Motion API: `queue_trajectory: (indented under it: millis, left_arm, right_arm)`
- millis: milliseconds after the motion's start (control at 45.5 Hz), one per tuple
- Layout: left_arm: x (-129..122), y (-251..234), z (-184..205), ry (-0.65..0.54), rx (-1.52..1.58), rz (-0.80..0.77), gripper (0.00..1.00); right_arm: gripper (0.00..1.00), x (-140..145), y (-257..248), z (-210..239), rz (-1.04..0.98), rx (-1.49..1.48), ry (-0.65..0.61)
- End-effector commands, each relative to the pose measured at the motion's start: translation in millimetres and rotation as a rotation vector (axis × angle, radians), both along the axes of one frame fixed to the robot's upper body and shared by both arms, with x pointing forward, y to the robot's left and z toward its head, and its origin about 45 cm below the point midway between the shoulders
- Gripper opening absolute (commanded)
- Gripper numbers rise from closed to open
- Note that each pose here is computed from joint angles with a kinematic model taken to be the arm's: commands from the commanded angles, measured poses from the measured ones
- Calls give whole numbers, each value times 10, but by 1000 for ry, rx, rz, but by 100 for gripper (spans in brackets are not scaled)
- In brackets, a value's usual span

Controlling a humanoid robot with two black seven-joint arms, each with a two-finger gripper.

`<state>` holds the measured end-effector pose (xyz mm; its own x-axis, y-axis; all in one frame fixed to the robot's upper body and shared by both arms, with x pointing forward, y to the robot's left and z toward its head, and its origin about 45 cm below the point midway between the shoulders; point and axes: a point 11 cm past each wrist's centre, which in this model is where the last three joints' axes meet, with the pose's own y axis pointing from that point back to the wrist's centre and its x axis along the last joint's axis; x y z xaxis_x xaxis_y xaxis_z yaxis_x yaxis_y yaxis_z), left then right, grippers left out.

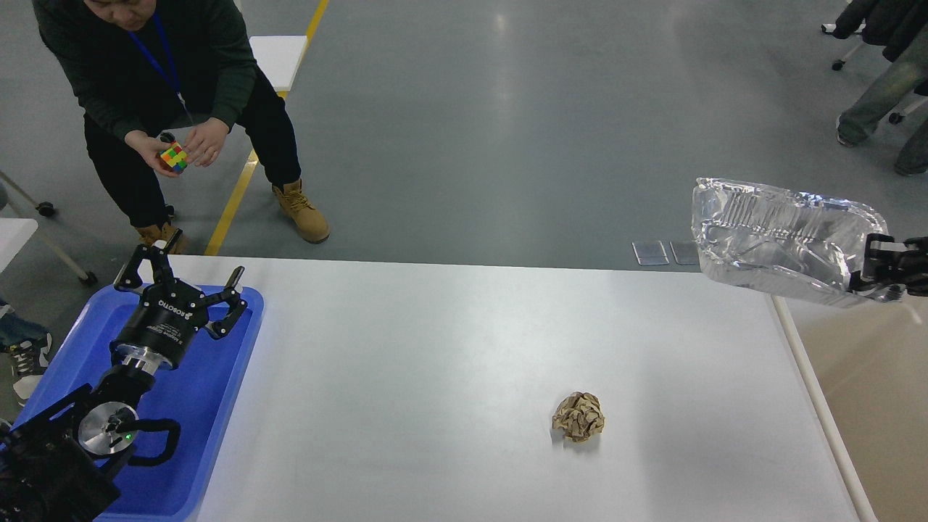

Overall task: Tidy desktop
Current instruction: 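Lift the foil tray with the right gripper and carry it over the bin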

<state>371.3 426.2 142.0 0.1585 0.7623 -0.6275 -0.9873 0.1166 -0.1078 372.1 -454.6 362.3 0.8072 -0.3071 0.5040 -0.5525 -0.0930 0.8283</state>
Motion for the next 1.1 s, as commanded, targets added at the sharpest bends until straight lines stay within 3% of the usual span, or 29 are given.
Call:
queue_trajectory:
  millis: [0, 418, 681, 1077]
  left_arm:
    - [-1, 1, -1, 0, 0, 0, 99]
    - [-1, 1, -1, 0, 0, 0, 99]
    - [-1, 1, -1, 0, 0, 0, 99]
    - [-1, 1, -1, 0, 0, 0, 99]
  right_arm:
    - [0, -14, 72, 419, 40, 11, -6]
    - [0, -12, -72, 409, 22, -34, -6]
    - [0, -97, -944, 259, -187, -126, -26]
    - [0, -587, -1869, -288, -457, -136, -26]
